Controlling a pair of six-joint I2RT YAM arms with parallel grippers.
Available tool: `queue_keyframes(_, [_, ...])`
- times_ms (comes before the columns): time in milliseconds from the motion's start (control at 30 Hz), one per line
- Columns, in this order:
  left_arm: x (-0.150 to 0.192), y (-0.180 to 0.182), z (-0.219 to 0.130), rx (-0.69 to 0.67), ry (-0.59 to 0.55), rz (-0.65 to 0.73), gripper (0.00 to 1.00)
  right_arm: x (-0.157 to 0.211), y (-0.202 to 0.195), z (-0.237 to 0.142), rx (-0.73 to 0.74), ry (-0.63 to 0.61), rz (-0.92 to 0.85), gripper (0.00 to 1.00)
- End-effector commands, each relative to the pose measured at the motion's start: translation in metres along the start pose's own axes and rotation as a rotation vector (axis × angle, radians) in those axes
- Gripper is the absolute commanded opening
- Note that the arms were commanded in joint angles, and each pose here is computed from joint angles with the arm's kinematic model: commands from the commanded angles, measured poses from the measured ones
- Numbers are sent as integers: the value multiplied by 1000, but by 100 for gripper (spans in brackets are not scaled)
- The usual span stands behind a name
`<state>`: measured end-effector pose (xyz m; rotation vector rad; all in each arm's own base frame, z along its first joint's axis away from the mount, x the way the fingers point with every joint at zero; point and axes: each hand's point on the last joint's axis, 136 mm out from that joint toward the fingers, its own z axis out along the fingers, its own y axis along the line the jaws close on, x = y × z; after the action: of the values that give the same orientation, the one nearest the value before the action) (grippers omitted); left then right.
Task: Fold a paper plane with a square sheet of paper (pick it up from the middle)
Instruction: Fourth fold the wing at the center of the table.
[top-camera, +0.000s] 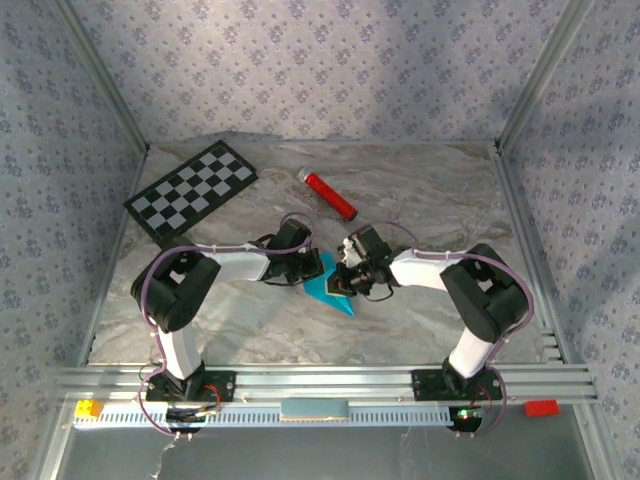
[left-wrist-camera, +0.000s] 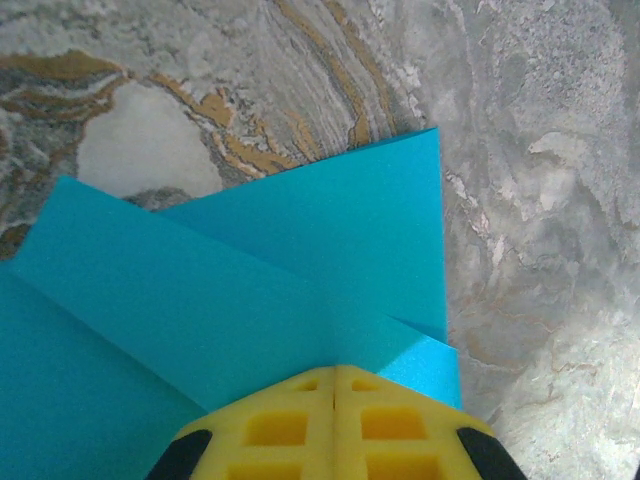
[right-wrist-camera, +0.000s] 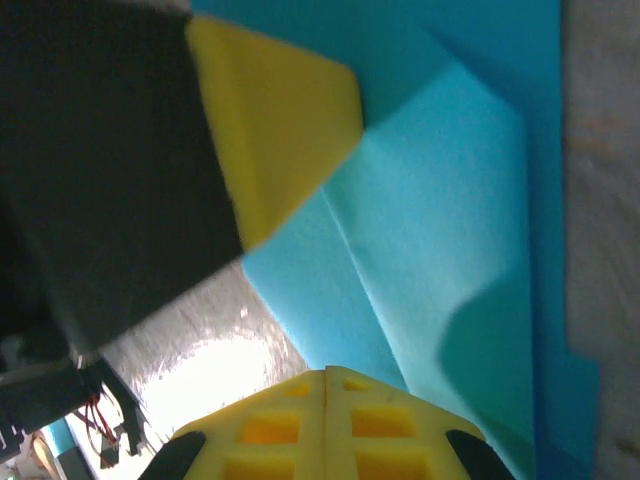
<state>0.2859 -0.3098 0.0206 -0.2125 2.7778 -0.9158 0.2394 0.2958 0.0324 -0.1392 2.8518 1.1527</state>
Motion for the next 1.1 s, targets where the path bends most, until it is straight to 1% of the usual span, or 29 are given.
queue_keyframes(0, [13, 28, 6, -94, 34, -22, 1, -5, -16, 12, 56, 16, 30, 0])
queue_keyframes(100, [13, 30, 6, -100, 33, -22, 1, -2, -28, 18, 89, 35, 46, 0])
queue_keyframes(200, [13, 31, 5, -106, 35, -19, 1, 10, -32, 16, 75, 48, 66, 0])
queue_keyframes(567, [12, 40, 8, -124, 41, -32, 1, 56, -45, -9, 49, 65, 70, 0])
queue_keyframes(900, [11, 43, 9, -128, 42, -39, 1, 96, -67, -32, 79, 85, 52, 3])
queue_keyframes(967, [12, 43, 9, -128, 43, -41, 1, 102, -77, -35, 98, 81, 70, 3])
queue_keyframes(1067, [12, 43, 10, -126, 45, -44, 1, 104, -80, -41, 85, 64, 99, 3])
